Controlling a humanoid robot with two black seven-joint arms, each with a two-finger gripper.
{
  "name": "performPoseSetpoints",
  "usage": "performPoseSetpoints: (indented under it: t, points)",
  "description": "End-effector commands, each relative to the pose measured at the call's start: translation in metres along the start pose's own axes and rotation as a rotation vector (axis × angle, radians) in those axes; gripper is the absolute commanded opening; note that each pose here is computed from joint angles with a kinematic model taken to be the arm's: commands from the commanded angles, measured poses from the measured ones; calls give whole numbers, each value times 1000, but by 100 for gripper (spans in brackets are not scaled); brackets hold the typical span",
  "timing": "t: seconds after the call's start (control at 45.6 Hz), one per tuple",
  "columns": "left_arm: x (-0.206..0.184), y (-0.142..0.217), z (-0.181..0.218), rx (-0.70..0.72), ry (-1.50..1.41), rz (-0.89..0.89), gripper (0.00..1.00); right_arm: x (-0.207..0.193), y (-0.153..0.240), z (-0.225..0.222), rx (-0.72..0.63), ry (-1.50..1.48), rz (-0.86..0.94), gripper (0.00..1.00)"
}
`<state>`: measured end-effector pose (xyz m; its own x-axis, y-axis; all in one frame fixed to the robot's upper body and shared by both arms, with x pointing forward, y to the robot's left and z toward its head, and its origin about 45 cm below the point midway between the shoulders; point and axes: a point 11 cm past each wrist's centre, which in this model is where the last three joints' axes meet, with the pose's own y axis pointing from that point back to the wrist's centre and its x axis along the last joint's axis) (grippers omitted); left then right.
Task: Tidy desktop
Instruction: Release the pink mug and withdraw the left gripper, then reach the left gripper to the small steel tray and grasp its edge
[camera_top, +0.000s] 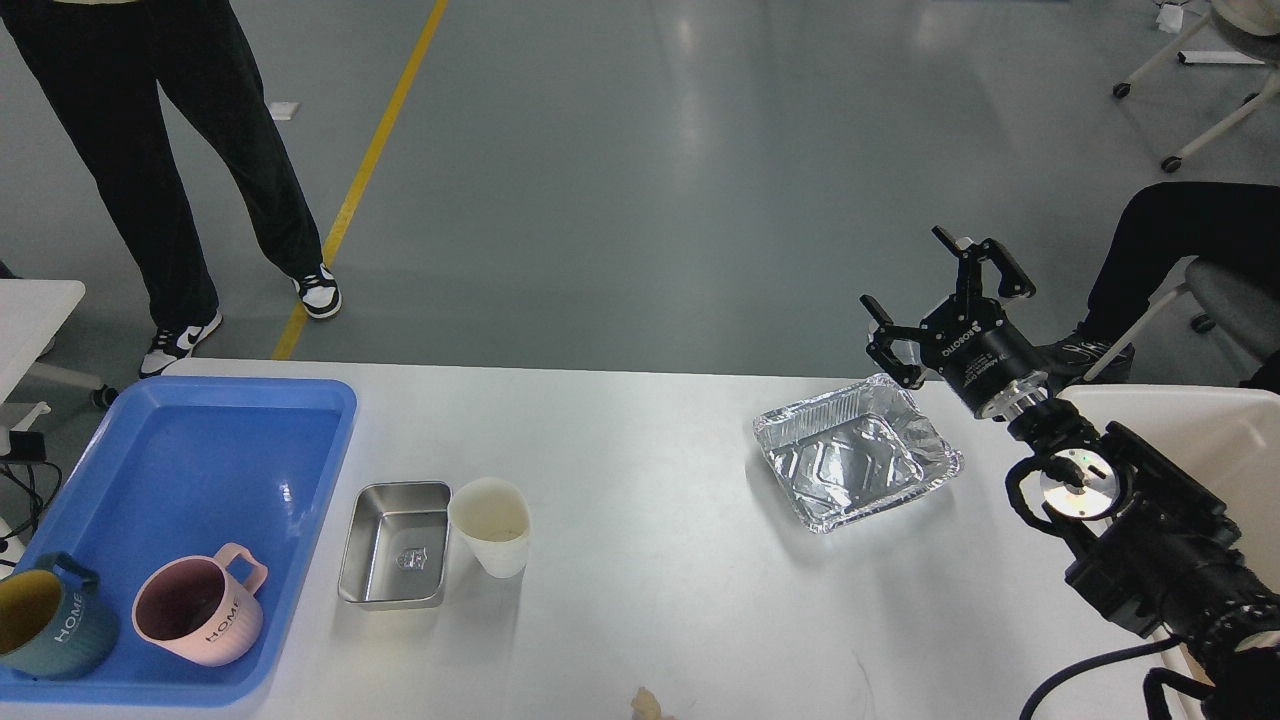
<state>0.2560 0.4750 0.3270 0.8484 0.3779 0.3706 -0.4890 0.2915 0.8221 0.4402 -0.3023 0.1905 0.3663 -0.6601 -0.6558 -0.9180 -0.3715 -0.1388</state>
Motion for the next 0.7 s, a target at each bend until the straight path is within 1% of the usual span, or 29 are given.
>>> performPoseSetpoints:
  t: [0.0,0.153,0.307,0.394,0.679]
  points:
    - [-1,-60,15,19,-15,57,91,-4,-2,0,1,-2,-11,100]
    - [-22,-136,54,-2,-17,67,91,-6,-3,1,1,-4,-19,100]
    - [-50,-184,81,9,-107,38,91,-5,-2,-1,1,0,-16,100]
    - [-69,-200,79,38,-139,13,91,-4,-1,-1,1,0,-15,100]
    - [-85,-230,66,92,-112,52,90,-2,2,-2,-1,3,-11,100]
